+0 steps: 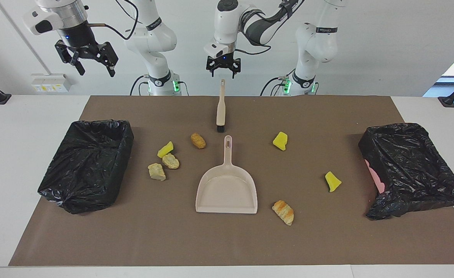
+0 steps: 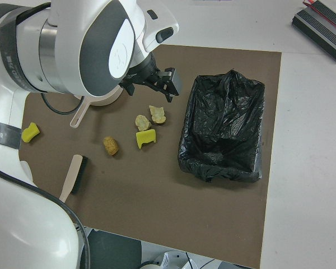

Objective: Sweep and dump trash in bin

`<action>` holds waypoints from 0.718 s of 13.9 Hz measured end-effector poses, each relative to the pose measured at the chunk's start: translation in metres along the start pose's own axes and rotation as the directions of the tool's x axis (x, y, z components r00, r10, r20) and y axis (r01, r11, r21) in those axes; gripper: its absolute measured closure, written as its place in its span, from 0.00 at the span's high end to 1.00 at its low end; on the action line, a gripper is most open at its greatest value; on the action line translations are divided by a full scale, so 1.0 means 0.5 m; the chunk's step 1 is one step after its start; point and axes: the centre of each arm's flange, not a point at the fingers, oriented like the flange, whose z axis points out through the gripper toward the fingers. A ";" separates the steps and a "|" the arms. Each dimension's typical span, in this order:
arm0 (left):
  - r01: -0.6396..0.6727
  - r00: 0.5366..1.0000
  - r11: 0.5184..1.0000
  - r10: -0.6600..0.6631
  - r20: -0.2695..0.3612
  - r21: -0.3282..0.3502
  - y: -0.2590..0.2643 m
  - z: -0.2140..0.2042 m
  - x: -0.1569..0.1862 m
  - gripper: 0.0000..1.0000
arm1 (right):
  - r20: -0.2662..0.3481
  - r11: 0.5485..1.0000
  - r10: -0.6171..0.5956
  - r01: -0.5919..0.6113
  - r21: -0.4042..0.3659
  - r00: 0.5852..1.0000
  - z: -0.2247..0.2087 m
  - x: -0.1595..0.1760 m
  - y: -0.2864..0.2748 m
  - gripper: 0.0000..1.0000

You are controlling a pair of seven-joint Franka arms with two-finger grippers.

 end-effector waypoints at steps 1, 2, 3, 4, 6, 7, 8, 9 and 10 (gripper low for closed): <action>0.005 1.000 1.000 -0.005 0.001 0.006 0.004 0.020 0.008 1.00 | 0.001 1.000 -0.002 0.002 0.000 1.000 0.001 -0.001 -0.001 1.00; 0.003 1.000 1.000 -0.003 0.003 0.014 0.006 0.037 0.015 1.00 | 0.004 1.000 -0.002 0.002 0.000 1.000 0.004 0.000 -0.001 1.00; -0.007 1.000 1.000 0.007 0.008 0.024 0.005 0.050 0.020 1.00 | 0.007 1.000 -0.002 0.002 0.000 1.000 0.006 0.000 -0.001 1.00; -0.017 1.000 0.999 0.017 0.014 0.035 0.002 0.062 0.022 1.00 | 0.009 1.000 -0.002 0.002 0.000 1.000 0.009 0.000 -0.001 1.00; -0.037 0.999 0.998 0.036 0.025 0.053 -0.008 0.081 0.020 1.00 | 0.014 1.000 -0.002 0.002 0.000 1.000 0.013 0.000 -0.001 1.00; -0.057 0.998 0.997 0.056 0.030 0.061 -0.013 0.089 0.018 1.00 | 0.016 1.000 -0.002 0.002 -0.001 1.000 0.015 0.000 -0.001 1.00; -0.085 0.996 0.994 0.082 0.037 0.068 -0.018 0.098 0.016 0.97 | 0.018 1.000 -0.002 0.002 -0.001 1.000 0.016 0.000 -0.001 1.00; -0.111 0.993 0.991 0.108 0.045 0.077 -0.025 0.109 0.014 0.97 | 0.019 1.000 -0.002 0.002 -0.001 1.000 0.017 0.000 -0.001 1.00; -0.126 0.991 0.989 0.123 0.049 0.081 -0.030 0.119 0.012 0.93 | 0.020 1.000 -0.001 0.001 -0.001 1.000 0.018 0.001 -0.001 1.00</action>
